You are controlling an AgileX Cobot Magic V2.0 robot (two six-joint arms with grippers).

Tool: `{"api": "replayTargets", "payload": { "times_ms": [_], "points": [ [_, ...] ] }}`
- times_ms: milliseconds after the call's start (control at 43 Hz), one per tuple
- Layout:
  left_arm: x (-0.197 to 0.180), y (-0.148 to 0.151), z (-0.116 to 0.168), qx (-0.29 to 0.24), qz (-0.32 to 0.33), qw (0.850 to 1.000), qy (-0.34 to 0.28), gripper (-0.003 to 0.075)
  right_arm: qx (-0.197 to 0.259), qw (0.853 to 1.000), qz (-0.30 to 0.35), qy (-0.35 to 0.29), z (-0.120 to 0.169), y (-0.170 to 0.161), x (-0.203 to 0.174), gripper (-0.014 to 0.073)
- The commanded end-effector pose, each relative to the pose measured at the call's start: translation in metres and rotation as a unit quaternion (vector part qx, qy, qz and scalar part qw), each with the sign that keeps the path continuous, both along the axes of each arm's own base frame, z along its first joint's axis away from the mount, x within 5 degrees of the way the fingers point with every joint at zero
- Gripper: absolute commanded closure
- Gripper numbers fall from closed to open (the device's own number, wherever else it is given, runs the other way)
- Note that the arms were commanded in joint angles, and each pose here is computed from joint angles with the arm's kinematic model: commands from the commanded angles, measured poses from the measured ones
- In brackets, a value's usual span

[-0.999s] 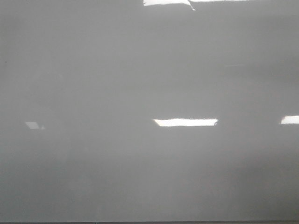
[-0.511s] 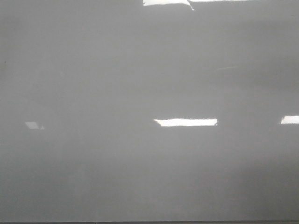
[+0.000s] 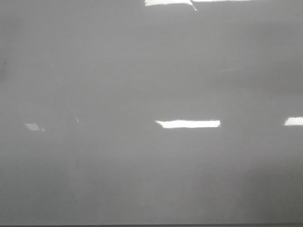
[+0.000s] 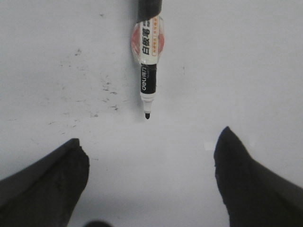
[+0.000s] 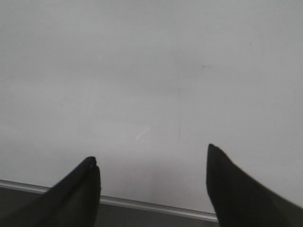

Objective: Write number 6 on whiteboard

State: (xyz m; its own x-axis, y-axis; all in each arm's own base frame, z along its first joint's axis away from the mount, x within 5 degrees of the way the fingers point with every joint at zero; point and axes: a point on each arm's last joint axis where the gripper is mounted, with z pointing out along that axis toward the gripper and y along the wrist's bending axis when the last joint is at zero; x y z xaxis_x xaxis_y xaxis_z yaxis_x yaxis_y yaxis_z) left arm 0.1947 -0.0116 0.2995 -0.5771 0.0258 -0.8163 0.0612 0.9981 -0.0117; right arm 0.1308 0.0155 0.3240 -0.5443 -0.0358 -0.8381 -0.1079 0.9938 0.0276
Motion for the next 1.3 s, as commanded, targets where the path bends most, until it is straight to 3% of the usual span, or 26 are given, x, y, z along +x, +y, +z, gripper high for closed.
{"api": "replayTargets", "payload": {
  "times_ms": [0,256,813,1278],
  "points": [
    [0.02,-0.001,0.008,-0.015,0.008,0.998,-0.054,0.0174,-0.005,0.999,0.002,-0.045,0.012,0.0,0.004,0.009],
    [0.054,-0.002,-0.013,-0.015,0.012,0.998,-0.067,0.0174,-0.005,0.999,0.002,-0.045,0.012,0.0,0.004,0.009],
    [0.105,-0.004,-0.023,-0.014,0.013,0.999,-0.047,0.019,-0.005,0.999,0.002,-0.045,0.012,0.0,0.004,0.009],
    [0.108,-0.005,-0.027,-0.013,0.013,0.999,-0.042,0.0527,-0.005,0.999,0.002,-0.045,0.012,0.0,0.004,0.009]
  ]
}}
